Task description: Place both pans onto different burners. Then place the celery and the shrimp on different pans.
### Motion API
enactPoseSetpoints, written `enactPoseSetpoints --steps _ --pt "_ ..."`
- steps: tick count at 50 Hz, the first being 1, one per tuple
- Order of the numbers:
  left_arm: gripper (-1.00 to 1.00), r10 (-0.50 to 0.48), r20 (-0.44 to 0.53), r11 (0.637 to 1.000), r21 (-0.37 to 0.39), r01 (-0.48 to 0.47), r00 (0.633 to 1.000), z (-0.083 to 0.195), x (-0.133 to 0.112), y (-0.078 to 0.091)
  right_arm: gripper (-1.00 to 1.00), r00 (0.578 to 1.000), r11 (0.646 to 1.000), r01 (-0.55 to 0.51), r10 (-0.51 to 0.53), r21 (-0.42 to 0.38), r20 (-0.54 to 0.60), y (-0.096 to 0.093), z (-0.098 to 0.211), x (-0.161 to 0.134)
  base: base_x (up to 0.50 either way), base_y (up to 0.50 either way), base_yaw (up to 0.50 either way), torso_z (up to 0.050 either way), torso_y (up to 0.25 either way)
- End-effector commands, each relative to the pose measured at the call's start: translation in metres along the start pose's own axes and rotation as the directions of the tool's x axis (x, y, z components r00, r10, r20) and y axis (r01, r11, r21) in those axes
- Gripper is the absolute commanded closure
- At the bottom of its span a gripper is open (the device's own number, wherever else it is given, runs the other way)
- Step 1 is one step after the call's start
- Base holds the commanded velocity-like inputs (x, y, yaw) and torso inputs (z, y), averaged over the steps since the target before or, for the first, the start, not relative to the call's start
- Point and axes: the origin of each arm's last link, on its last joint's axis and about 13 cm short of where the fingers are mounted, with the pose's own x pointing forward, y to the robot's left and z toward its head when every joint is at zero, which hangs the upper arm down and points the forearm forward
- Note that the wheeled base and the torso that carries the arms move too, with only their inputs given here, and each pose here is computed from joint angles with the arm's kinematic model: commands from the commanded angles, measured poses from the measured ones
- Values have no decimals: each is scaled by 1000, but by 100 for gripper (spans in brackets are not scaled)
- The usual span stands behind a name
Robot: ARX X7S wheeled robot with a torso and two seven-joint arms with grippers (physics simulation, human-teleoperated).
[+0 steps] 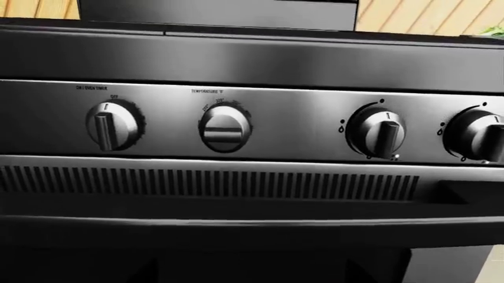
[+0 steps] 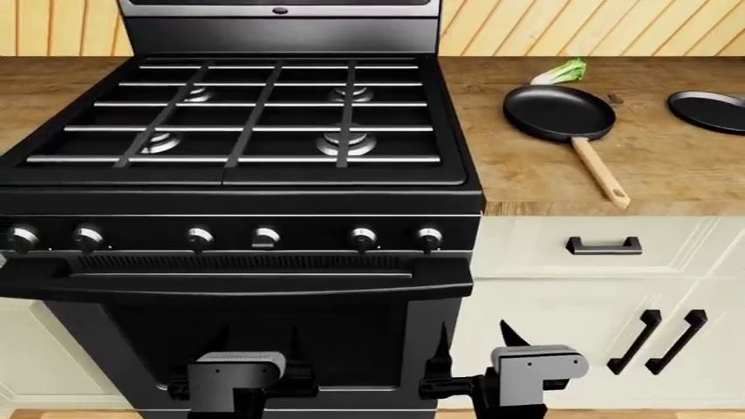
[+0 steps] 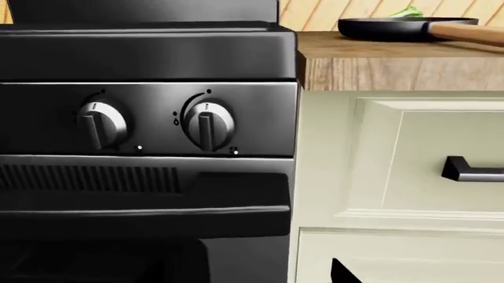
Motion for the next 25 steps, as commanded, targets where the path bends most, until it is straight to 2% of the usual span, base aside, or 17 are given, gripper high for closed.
enactPoseSetpoints --steps 1,21,25 --pt "-100 -1 1 1000 2 1 1000 -1 -3 1 -100 1000 1000 -18 18 3 -20 2 -2 1 0 0 0 50 0" --pt "-100 -12 -5 1000 -4 12 1000 -2 -4 0 -100 998 999 -27 28 31 -51 2 -5 3 0 0 0 50 0" --pt "-100 -6 -7 1000 -6 6 1000 -3 -3 0 -100 998 999 -23 25 42 -58 2 -6 3 0 -426 0 0 0"
